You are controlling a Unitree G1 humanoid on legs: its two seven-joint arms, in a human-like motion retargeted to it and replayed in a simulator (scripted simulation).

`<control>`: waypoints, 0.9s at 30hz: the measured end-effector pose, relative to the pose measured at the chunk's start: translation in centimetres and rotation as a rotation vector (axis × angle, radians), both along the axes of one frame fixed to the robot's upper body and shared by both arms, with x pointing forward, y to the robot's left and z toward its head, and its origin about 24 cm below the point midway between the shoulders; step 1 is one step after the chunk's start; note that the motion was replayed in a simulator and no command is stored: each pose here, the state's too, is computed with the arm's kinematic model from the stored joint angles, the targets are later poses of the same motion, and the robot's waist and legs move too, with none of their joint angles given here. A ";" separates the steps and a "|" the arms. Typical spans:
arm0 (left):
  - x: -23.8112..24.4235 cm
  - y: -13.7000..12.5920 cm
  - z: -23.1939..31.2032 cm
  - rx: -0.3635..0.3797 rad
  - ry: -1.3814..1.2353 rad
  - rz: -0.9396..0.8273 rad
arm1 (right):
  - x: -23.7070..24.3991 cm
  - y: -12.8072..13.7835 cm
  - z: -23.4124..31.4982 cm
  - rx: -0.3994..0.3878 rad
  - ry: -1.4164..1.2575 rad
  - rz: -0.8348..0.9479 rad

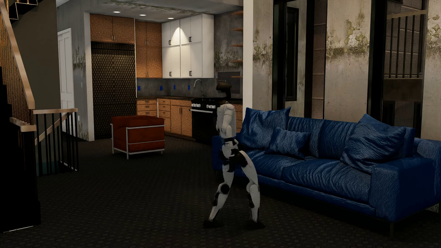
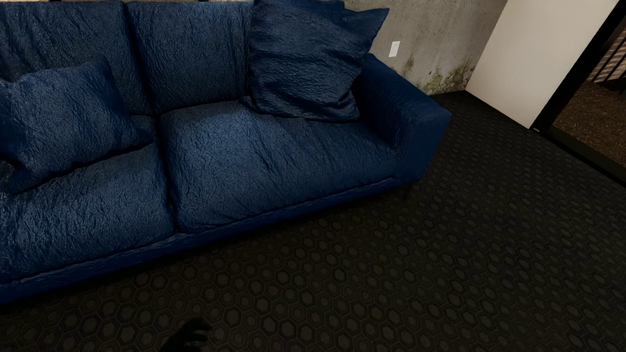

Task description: Go to the sofa

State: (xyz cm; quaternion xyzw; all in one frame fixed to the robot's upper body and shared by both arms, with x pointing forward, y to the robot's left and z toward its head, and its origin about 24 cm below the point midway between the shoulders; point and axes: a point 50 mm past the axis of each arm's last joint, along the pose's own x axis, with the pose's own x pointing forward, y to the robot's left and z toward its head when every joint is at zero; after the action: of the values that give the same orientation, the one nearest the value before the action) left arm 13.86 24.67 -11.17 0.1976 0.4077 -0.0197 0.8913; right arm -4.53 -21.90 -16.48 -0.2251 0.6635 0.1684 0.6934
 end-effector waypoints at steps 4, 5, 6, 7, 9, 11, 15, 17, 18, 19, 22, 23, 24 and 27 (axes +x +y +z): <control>-6.2 -0.8 -3.1 -0.008 0.239 0.001 | 2.9 -0.4 -0.1 -0.008 -0.074 0.002; -8.9 -1.2 -4.3 -0.003 0.360 -0.008 | 4.0 -0.7 -0.1 -0.014 -0.100 0.007; -12.0 -1.6 -5.2 0.006 0.492 -0.025 | 5.4 -1.0 0.0 -0.020 -0.131 0.016; -14.9 -2.1 -5.7 0.019 0.615 -0.062 | 7.1 -1.2 0.1 -0.024 -0.174 0.024; -18.7 -3.3 -5.9 0.029 0.751 -0.204 | 11.2 -1.6 0.9 -0.025 -0.300 0.006; -19.1 -4.8 -5.7 -0.007 0.733 -0.295 | 15.0 -2.4 2.3 -0.026 -0.442 -0.037; -16.0 -5.5 -5.7 -0.075 0.589 -0.124 | 19.8 -4.5 4.7 -0.065 -0.606 -0.106; -13.3 -5.9 -5.6 -0.100 0.491 -0.096 | 21.5 -4.4 5.4 -0.068 -0.638 -0.080; -11.9 -6.2 -5.4 -0.105 0.446 -0.120 | 22.3 -3.9 5.6 -0.058 -0.653 -0.041; -10.7 -6.4 -5.2 -0.103 0.410 -0.149 | 23.1 -3.1 5.9 -0.041 -0.671 0.002; -8.9 -5.6 -5.1 -0.063 0.386 -0.197 | 25.1 0.2 6.6 0.045 -0.730 0.108; -8.9 -5.1 -5.1 -0.046 0.400 -0.193 | 25.1 1.3 6.7 0.078 -0.742 0.128; -9.1 -4.6 -5.2 -0.034 0.415 -0.177 | 24.8 2.3 6.5 0.109 -0.743 0.138; -9.8 -4.1 -5.4 -0.036 0.438 -0.112 | 21.4 3.4 4.9 0.154 -0.668 0.095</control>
State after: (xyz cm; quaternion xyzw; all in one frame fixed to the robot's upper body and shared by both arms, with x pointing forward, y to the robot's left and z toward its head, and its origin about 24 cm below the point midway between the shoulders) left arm 4.11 20.56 -16.61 0.1951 0.5796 -0.1188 0.7822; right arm 16.88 -18.46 -11.61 -0.2455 0.3740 0.1672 0.8786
